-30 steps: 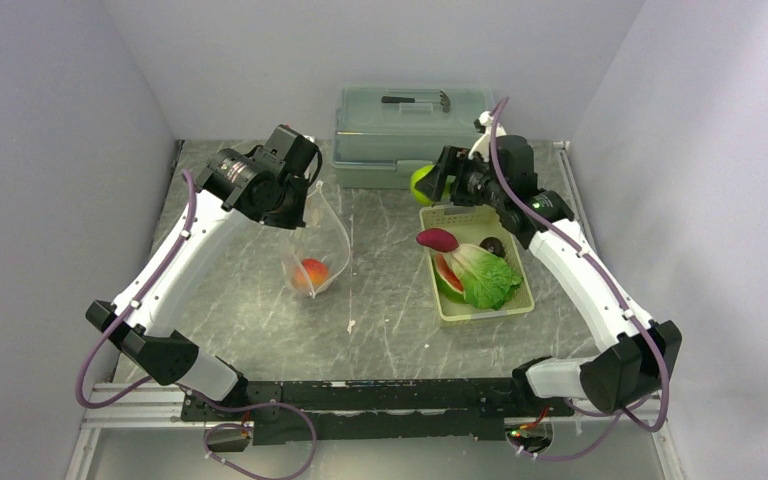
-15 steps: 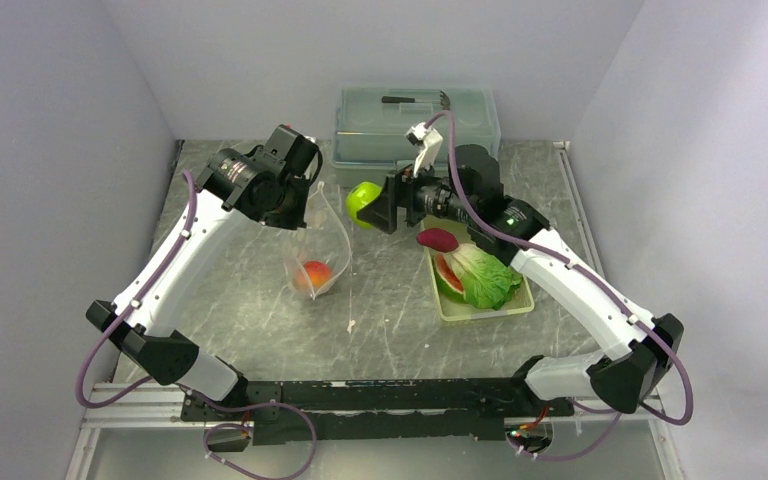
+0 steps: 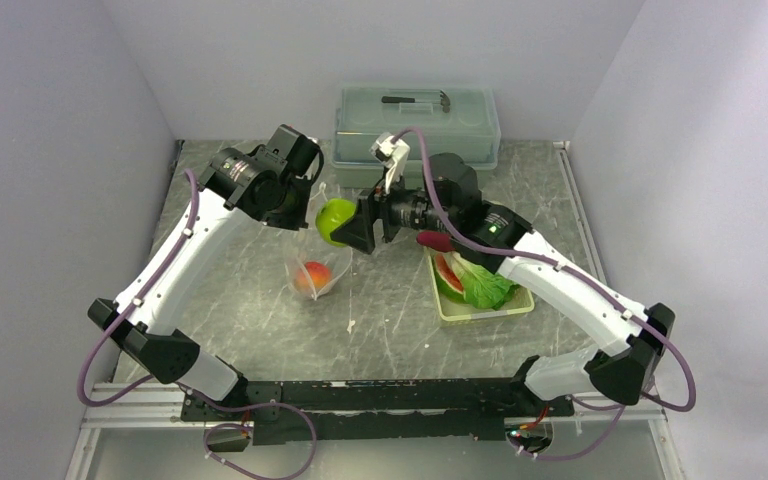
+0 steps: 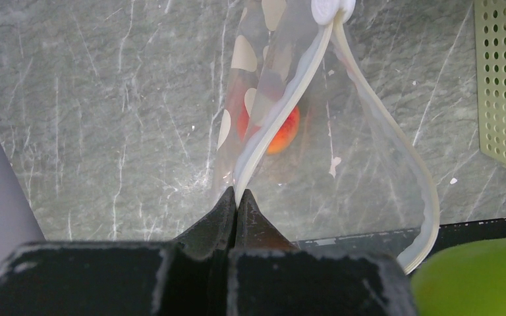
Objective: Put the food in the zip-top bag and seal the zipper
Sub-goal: Place the fake fruit in the zipper food storage bag.
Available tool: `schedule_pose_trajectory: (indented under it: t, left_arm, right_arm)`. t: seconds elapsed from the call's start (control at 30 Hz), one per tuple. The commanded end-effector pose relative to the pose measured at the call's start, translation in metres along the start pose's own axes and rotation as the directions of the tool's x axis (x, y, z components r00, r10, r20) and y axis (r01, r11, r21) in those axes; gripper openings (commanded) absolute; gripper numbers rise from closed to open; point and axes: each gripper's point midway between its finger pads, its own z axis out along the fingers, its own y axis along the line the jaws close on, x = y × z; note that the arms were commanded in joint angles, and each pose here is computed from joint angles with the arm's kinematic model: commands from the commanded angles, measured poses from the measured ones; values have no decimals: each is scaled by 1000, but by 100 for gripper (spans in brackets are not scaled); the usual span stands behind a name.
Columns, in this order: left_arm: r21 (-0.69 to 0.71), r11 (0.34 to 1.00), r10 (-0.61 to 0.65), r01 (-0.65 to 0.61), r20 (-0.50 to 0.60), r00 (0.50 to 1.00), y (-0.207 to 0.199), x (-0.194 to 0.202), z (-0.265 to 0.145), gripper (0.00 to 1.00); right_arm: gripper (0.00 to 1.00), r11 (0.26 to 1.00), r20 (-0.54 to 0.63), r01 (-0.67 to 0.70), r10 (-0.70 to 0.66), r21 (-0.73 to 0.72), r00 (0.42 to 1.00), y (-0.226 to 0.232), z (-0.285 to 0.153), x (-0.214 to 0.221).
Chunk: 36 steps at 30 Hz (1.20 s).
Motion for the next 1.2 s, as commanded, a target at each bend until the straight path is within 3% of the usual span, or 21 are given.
schedule_pose_trajectory:
  t: [0.0, 0.53, 0.7, 0.93, 1.17]
  left_arm:
    - [33, 999, -10, 9, 34, 999, -5, -10, -7, 0]
    - [84, 996, -15, 12, 40, 999, -11, -10, -14, 0]
    - [100, 995, -16, 12, 36, 999, -14, -10, -14, 0]
    - [131, 991, -18, 15, 26, 999, -19, -6, -14, 0]
    - [129, 991, -18, 16, 21, 1000, -18, -4, -14, 0]
  right_arm:
    - [35, 998, 50, 57, -55, -22, 997, 10, 8, -19]
    - [41, 991, -73, 61, -52, 121, 996, -21, 44, 19]
    - [56, 972, -93, 50, -29, 229, 995, -40, 49, 21]
    - [87, 958, -94, 21, 7, 286, 996, -49, 52, 23]
    - [98, 960, -55, 10, 5, 280, 998, -42, 46, 12]
